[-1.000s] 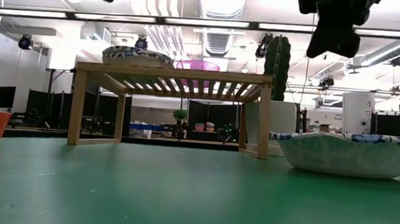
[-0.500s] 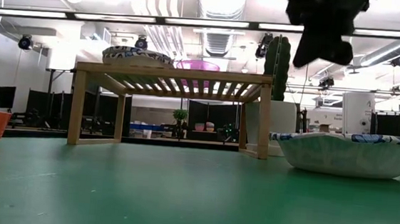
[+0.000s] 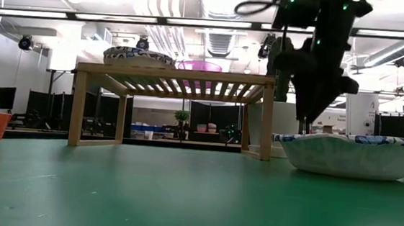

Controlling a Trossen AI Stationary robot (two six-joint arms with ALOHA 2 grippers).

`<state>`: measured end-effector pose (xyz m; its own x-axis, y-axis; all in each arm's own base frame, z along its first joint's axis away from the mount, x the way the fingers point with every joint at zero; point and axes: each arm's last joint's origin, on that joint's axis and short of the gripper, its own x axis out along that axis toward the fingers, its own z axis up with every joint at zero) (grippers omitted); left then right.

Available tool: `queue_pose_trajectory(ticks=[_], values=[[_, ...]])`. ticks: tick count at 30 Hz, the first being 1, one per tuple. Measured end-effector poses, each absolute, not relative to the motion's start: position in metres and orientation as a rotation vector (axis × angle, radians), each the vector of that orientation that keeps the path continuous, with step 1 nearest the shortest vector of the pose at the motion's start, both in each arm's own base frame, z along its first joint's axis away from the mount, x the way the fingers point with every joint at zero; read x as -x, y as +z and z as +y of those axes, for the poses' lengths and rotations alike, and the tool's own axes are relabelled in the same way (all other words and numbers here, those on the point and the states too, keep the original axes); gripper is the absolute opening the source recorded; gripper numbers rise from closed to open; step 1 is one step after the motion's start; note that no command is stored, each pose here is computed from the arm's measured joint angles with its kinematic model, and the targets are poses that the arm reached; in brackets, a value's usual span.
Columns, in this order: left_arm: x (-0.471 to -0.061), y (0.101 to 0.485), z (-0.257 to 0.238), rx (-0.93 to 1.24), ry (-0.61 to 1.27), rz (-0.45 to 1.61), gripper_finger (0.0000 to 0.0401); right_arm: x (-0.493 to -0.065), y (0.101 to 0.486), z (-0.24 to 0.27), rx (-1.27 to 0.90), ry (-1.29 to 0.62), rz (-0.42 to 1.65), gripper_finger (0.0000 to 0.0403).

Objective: Place and stack bowls onto a shelf
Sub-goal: Stack the yellow bowl on top of the violet bowl on the shelf

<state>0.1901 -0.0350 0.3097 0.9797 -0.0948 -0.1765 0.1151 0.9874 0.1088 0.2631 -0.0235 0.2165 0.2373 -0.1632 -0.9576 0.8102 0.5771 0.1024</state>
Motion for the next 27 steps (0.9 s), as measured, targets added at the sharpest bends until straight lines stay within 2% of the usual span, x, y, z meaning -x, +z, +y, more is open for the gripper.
queue_pose_trajectory(ticks=[7, 13, 17, 23, 27], values=[[-0.19, 0.309, -0.035, -0.112, -0.105, 0.174, 0.0155, -0.272, 0.191, -0.031, -0.641, -0.823, 1.224, 0.0127], [-0.19, 0.309, -0.034, -0.117, -0.072, 0.175, 0.0155, -0.277, 0.177, -0.032, -0.606, -0.86, 1.267, 0.0112], [-0.19, 0.309, -0.034, -0.117, -0.071, 0.175, 0.0155, -0.278, 0.17, -0.032, -0.598, -0.868, 1.29, 0.0088], [-0.191, 0.31, -0.034, -0.115, -0.071, 0.172, 0.0155, -0.276, 0.175, -0.032, -0.591, -0.848, 1.289, 0.0017], [-0.191, 0.311, -0.034, -0.112, -0.07, 0.156, 0.0155, -0.265, 0.19, -0.03, -0.596, -0.818, 1.312, 0.001]])
